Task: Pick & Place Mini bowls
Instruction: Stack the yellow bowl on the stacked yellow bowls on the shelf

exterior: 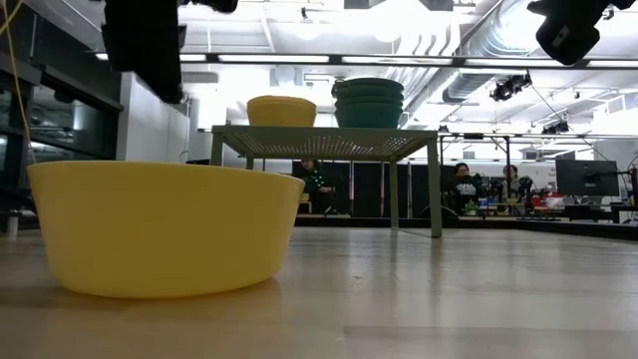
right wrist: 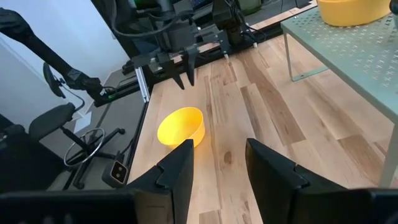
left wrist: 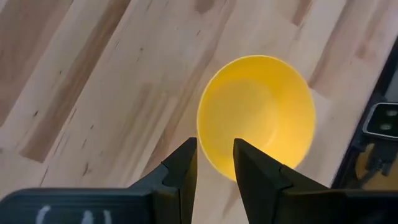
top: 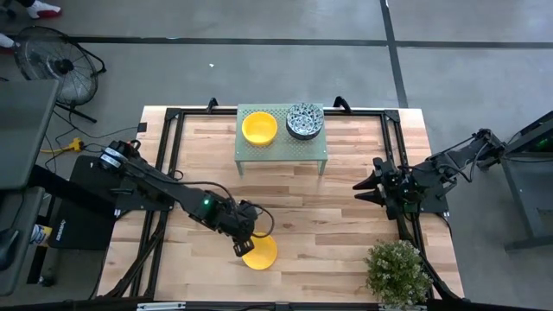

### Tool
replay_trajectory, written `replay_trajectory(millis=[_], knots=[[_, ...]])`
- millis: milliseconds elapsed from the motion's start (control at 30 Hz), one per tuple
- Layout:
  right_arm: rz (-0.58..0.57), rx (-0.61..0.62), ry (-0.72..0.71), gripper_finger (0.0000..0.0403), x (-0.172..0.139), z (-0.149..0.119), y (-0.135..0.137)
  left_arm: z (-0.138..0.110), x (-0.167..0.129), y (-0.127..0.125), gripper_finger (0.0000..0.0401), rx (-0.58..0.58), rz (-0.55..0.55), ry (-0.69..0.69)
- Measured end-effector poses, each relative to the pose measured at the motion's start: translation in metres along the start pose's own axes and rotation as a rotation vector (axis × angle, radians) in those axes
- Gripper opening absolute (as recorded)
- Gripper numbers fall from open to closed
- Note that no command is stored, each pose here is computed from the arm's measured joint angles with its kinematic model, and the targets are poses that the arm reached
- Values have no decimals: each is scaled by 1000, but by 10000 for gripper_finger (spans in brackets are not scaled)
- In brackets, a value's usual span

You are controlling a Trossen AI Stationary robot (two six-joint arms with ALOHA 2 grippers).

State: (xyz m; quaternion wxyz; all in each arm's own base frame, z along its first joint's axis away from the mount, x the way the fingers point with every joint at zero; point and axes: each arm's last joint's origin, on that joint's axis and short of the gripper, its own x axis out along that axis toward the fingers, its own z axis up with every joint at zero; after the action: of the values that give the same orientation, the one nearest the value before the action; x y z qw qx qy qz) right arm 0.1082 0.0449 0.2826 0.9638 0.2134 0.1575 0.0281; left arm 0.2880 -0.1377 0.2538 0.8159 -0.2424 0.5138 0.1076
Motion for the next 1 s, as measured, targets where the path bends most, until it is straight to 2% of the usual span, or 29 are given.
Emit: replay_trajectory(millis=[400,633,733,800,1000], knots=[[-21,-18,14,133,0,-2,-2,6,-8,-6,101,-14,-23,-35],[-16,-25,41,133,0,-4,-2,6,7,-11,101,-40,-20,-8],[-12,-25,44,133,0,-4,-2,3,20,-11,101,-36,-10,56],[-11,-26,49,133,0,-4,-2,3,27,-15,101,-38,-38,71],[-4,-26,57,133,0,-5,-2,0,48,-16,101,-53,-20,121]])
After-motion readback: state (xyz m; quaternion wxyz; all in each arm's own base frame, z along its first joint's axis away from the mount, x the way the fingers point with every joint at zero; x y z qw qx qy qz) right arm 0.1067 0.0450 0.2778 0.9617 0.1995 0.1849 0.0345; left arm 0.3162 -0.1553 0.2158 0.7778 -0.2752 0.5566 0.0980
